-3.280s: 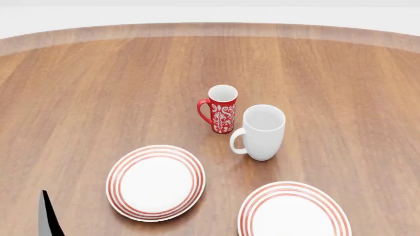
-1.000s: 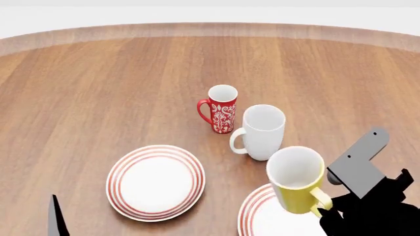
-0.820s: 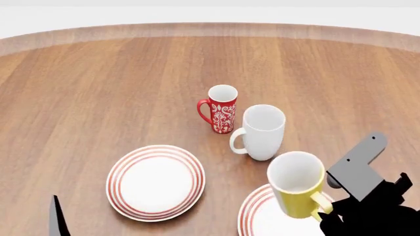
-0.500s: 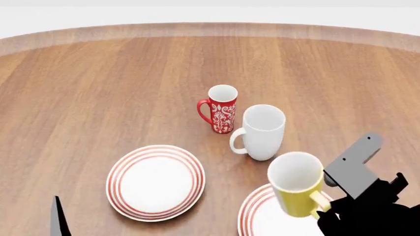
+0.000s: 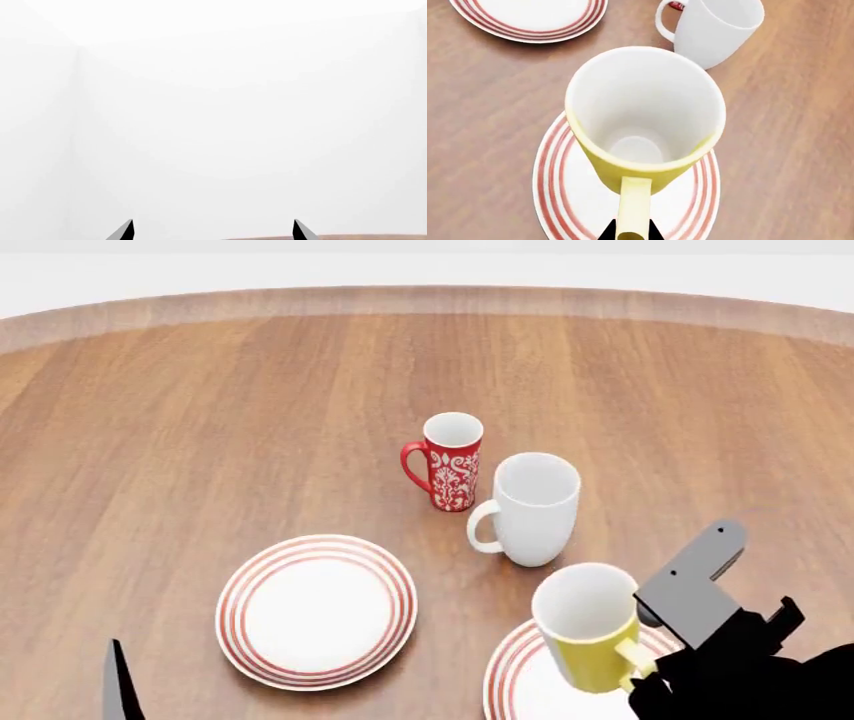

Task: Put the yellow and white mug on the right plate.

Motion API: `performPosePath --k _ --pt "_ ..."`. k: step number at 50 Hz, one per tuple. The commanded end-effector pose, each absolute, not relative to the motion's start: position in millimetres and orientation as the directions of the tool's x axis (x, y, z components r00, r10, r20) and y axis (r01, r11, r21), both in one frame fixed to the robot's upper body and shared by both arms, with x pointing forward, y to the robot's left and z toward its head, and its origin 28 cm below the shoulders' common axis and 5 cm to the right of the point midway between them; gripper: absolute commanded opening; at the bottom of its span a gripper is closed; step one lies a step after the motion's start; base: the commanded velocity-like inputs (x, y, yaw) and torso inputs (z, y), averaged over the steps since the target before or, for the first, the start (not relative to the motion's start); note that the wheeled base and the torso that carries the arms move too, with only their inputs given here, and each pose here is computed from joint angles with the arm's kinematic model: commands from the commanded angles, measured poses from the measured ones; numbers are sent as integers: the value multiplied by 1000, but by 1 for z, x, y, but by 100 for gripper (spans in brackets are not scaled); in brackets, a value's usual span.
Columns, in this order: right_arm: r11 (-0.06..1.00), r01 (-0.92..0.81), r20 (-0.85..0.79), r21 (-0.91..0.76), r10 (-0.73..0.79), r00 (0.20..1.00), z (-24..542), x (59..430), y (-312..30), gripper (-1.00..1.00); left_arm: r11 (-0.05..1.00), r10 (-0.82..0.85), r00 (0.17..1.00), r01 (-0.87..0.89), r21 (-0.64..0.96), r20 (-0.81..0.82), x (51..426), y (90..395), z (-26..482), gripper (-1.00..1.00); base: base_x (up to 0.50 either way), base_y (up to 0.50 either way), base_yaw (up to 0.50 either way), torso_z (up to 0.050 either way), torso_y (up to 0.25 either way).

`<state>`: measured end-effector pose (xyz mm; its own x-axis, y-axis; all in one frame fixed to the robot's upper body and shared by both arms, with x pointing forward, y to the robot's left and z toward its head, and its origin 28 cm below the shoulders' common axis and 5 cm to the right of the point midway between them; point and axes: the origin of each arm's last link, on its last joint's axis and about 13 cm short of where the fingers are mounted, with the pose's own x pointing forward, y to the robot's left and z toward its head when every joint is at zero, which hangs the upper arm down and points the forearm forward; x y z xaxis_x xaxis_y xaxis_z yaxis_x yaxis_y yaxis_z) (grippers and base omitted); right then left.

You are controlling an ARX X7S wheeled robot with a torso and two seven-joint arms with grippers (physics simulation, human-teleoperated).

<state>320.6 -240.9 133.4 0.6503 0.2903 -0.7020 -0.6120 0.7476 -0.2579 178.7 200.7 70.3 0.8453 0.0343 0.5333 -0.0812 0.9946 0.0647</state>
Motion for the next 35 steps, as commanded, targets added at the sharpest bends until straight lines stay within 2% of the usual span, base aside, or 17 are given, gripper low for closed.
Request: performPosePath --k 1,35 --pt "738 -625 -694 -253 312 649 134 328 -234 -100 992 40 839 -98 78 542 180 201 71 100 0 0 0 0 0" --pt "741 -627 -731 -238 289 618 115 335 -232 -100 992 43 842 -100 77 538 182 202 71 100 0 0 0 0 0"
